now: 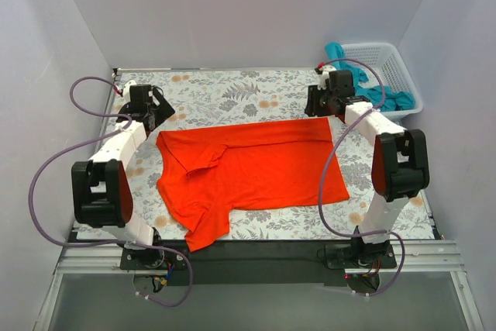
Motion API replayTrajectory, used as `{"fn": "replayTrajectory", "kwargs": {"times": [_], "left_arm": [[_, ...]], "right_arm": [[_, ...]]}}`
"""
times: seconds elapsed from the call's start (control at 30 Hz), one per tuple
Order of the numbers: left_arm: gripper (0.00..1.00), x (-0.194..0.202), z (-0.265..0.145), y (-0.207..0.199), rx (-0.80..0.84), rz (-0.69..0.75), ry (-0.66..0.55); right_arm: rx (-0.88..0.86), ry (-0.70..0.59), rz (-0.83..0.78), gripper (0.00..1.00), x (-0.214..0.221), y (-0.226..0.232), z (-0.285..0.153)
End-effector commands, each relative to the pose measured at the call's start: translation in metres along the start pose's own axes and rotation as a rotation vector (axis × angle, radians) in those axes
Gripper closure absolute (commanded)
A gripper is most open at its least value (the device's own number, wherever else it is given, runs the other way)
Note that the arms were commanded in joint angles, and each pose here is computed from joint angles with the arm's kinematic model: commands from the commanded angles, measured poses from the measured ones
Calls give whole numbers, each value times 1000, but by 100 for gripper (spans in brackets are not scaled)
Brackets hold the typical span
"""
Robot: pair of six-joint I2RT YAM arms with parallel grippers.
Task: Fold and stack the t-shirts
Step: Fold the tshirt
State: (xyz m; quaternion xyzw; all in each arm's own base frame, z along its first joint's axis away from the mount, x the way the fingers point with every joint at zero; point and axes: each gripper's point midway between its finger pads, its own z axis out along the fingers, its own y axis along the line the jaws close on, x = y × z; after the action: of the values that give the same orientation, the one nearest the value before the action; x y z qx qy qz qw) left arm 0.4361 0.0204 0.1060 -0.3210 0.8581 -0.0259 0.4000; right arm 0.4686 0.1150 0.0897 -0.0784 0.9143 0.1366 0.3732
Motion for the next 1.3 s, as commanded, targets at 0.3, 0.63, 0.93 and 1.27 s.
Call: {"fn": "replayTrajectory", "kwargs": {"times": [0.3,0.63,0.93,1.27], "left_arm": [[23,131,-137,-77,249,543,93],[51,208,-123,-76,168,991,150],[64,222,-96,-71,95,1090,170],[68,213,-88,-80,88,1109,103]], "right_arm": [[-321,-39,-192,51,31,165,-73],[-177,-20,-217,52,90,122,-106],[-130,-9,-232,51,115,104,-119],[-119,1,-250,52,120,99,-119]]}}
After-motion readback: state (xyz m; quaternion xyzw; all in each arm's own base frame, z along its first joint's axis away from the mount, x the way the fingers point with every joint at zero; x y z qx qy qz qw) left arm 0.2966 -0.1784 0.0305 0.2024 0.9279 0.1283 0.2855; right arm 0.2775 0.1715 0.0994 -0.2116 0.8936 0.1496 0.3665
